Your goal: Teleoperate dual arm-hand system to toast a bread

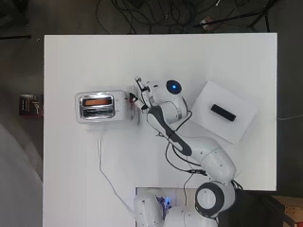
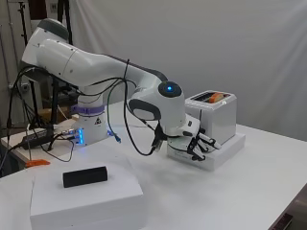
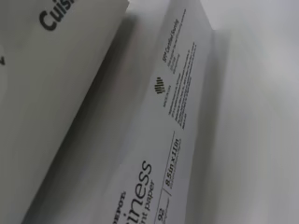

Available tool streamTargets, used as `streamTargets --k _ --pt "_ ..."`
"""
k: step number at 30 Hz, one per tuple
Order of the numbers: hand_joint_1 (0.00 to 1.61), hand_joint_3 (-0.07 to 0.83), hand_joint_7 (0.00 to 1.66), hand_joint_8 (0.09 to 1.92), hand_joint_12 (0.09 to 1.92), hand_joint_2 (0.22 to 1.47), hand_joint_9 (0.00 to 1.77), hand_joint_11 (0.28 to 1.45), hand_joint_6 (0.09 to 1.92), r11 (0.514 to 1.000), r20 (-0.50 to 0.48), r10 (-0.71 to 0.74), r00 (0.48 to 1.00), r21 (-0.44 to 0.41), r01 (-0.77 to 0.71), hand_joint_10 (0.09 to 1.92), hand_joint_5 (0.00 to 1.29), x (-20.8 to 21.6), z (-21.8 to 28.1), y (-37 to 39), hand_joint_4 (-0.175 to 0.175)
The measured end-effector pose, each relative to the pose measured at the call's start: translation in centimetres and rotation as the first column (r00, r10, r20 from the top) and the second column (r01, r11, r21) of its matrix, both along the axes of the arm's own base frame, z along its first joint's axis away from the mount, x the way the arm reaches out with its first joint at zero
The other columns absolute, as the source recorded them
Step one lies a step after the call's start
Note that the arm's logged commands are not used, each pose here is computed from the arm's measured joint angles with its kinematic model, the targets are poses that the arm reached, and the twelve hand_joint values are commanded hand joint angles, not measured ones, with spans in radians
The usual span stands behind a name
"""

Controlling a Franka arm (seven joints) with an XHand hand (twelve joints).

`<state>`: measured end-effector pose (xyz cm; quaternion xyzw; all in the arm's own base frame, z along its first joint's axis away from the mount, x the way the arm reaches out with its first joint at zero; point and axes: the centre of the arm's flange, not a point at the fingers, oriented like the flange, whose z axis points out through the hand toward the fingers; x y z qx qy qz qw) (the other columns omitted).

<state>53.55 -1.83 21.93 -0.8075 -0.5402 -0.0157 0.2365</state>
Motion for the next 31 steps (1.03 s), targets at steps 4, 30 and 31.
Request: streamTargets --k 4,30,31 --pt "0.04 0.001 0.81 1.25 1.18 1.12 1.01 0.69 0.09 0.999 0.036 0.02 0.999 -0.029 -0.019 1.33 0.29 0.6 2.9 0.8 -0.064" --pt "0.07 0.001 0.71 1.61 1.61 1.18 0.87 0.62 0.09 0.936 0.366 0.126 0.922 -0.353 0.012 1.51 0.16 -14.0 36.0 5.5 -0.151" --pt "0.06 0.002 0.71 1.53 1.53 1.18 0.85 0.59 0.09 0.931 0.348 0.122 0.929 -0.365 0.015 1.41 0.16 -13.6 35.3 5.4 -0.145"
